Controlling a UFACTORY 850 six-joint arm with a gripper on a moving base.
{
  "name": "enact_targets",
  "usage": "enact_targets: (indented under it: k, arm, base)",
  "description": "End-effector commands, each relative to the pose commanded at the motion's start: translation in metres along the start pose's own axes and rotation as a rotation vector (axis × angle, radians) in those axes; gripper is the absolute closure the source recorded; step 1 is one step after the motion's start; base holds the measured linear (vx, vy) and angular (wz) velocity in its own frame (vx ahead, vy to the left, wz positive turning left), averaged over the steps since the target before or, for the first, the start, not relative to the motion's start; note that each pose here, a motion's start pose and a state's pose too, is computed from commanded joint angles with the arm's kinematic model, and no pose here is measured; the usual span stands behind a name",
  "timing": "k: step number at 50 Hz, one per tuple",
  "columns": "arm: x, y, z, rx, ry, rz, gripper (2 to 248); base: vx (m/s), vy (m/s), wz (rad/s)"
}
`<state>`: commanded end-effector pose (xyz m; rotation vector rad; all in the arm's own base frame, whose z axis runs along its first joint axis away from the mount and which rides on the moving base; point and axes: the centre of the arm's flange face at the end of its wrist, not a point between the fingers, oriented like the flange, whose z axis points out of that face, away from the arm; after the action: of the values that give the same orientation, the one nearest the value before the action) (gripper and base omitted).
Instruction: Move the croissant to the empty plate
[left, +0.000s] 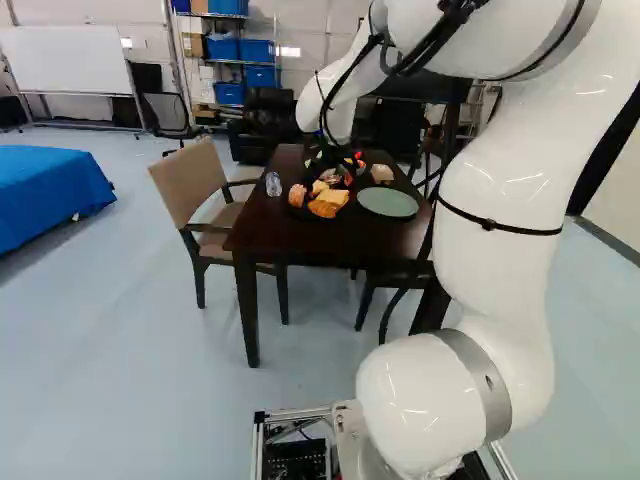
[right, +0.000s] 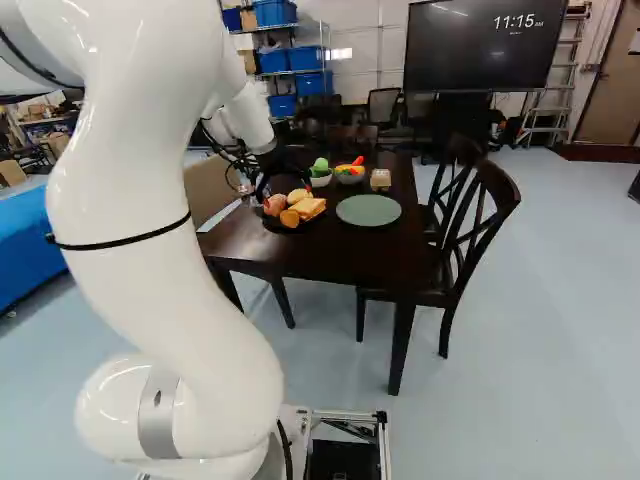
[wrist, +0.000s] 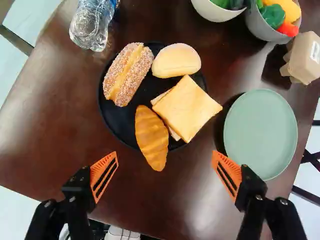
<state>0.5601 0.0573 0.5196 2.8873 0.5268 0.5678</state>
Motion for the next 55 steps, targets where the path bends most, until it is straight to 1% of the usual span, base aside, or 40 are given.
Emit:
enact_targets:
  k: [6,25,40,55]
  arm:
    - [0.0,0.0,0.0,0.0,0.0,-0.058,3]
    - [0.0,0.0,0.0,0.0,0.0,-0.058,3]
    - [0.005,-0.011,-0.001,0.006,0.005,-0.076,3]
    - [0.005,-0.011,0.0,0.007,0.004,-0.077,3]
  base:
    - [0.0,0.0,0.0]
    - [0.0,0.0,0.0]
    - [0.0,0.0,0.0]
    - [0.0,0.0,0.0]
